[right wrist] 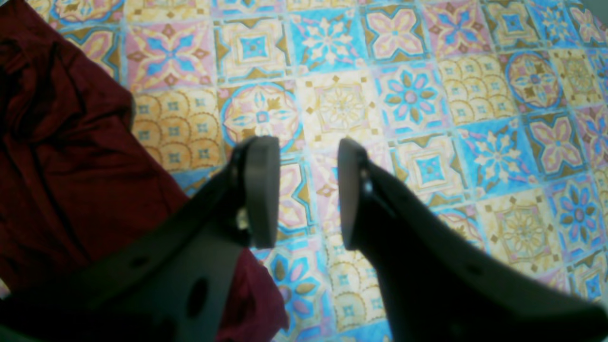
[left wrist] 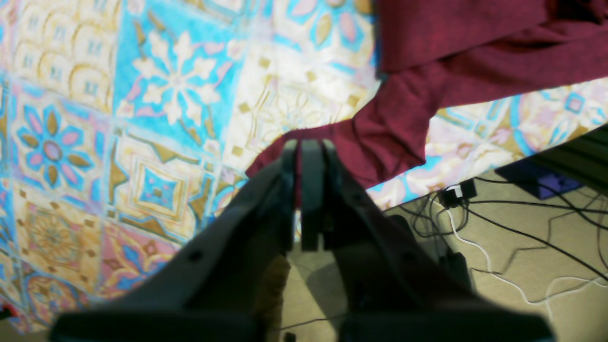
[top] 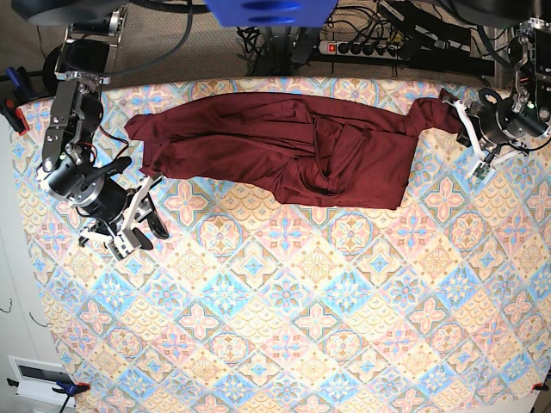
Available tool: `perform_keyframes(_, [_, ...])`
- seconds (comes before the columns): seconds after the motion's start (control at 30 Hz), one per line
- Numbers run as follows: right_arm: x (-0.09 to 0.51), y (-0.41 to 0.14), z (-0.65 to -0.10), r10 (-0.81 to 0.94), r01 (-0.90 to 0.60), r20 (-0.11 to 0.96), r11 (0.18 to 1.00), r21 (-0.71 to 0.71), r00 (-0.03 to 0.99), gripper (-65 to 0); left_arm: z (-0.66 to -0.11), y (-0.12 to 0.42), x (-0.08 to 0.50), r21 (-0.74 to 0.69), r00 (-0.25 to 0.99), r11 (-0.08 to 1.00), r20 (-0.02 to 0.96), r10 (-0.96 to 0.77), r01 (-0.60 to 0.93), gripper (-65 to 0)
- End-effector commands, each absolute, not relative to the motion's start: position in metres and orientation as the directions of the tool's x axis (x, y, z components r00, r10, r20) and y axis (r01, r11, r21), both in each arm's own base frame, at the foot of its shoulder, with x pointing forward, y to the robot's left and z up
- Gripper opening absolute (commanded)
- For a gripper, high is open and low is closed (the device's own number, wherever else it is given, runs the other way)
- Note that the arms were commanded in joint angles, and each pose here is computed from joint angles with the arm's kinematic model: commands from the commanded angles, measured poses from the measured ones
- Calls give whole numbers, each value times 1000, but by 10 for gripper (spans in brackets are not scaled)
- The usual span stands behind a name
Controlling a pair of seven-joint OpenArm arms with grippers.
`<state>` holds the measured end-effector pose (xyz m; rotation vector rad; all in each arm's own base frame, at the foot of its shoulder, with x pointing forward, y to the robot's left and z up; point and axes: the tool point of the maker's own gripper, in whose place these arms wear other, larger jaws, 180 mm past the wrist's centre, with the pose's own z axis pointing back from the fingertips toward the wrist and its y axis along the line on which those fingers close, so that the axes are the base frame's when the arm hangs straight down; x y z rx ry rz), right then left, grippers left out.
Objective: Layout the t-shirt on the table in an organized manner, then fold the t-shirt properly
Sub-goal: 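Lay the shirt end down with the left gripper onto the shirt body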
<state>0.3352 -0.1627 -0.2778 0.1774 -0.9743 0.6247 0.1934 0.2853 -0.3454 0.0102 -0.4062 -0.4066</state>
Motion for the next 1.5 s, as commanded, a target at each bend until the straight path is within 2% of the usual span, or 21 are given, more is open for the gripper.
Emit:
perform_keyframes(0.0, [341, -163, -262, 410, -566, 840, 810, -155, 356, -454, -340, 293, 198, 116, 834, 917, 384, -396, 382, -564])
perform_keyframes(0.1, [341, -163, -261, 410, -567, 840, 809, -156, 355, -454, -352, 305, 192, 100, 865, 933, 351, -359, 346, -376])
perform_keyframes(0.2, [341, -163, -261, 410, -567, 840, 809, -156, 355, -454, -364, 317, 184, 80, 895, 949, 315, -315, 305, -158])
perform_keyframes(0.27, [341, -163, -261, 410, -567, 840, 809, -156, 355, -454, -369, 322, 181, 74, 905, 953, 300, -302, 294, -73])
perform_keyframes(0.33, [341, -163, -261, 410, -567, 840, 809, -156, 355, -454, -372, 324, 178, 70, 911, 956, 292, -293, 285, -46])
perform_keyframes(0.5, [341, -162, -261, 411, -568, 840, 808, -155, 354, -454, -382, 315, 181, 44, 913, 957, 288, -288, 288, -69])
perform_keyframes(0.67, [341, -162, -262, 411, -569, 839, 808, -155, 356, -454, -414, 300, 169, -23, 932, 949, 200, -304, 315, -76])
perform_keyframes(0.77, [341, -163, -262, 410, -566, 840, 810, -155, 356, -454, -424, 289, 165, -49, 927, 937, 173, -333, 345, -105])
perform_keyframes(0.83, [341, -163, -262, 410, -566, 840, 810, -155, 356, -454, -428, 281, 161, -63, 921, 927, 155, -357, 370, -160])
perform_keyframes(0.97, [341, -163, -261, 411, -566, 839, 809, -156, 356, -454, -433, 271, 155, -86, 912, 913, 139, -386, 400, -422])
perform_keyframes(1.03, [341, -163, -262, 410, -566, 839, 810, -155, 357, -454, -433, 270, 155, -90, 906, 907, 141, -398, 412, -508])
perform_keyframes(1.23, [341, -163, -261, 410, -566, 840, 810, -156, 356, -454, -409, 235, 164, -102, 785, 790, 241, -570, 605, -515])
perform_keyframes(1.4, [342, -163, -260, 408, -565, 842, 810, -156, 353, -454, -385, 200, 168, -90, 614, 626, 342, -711, 775, -549])
perform_keyframes(1.47, [342, -164, -260, 407, -564, 843, 811, -158, 350, -454, -379, 181, 170, -93, 574, 591, 397, -716, 801, -549])
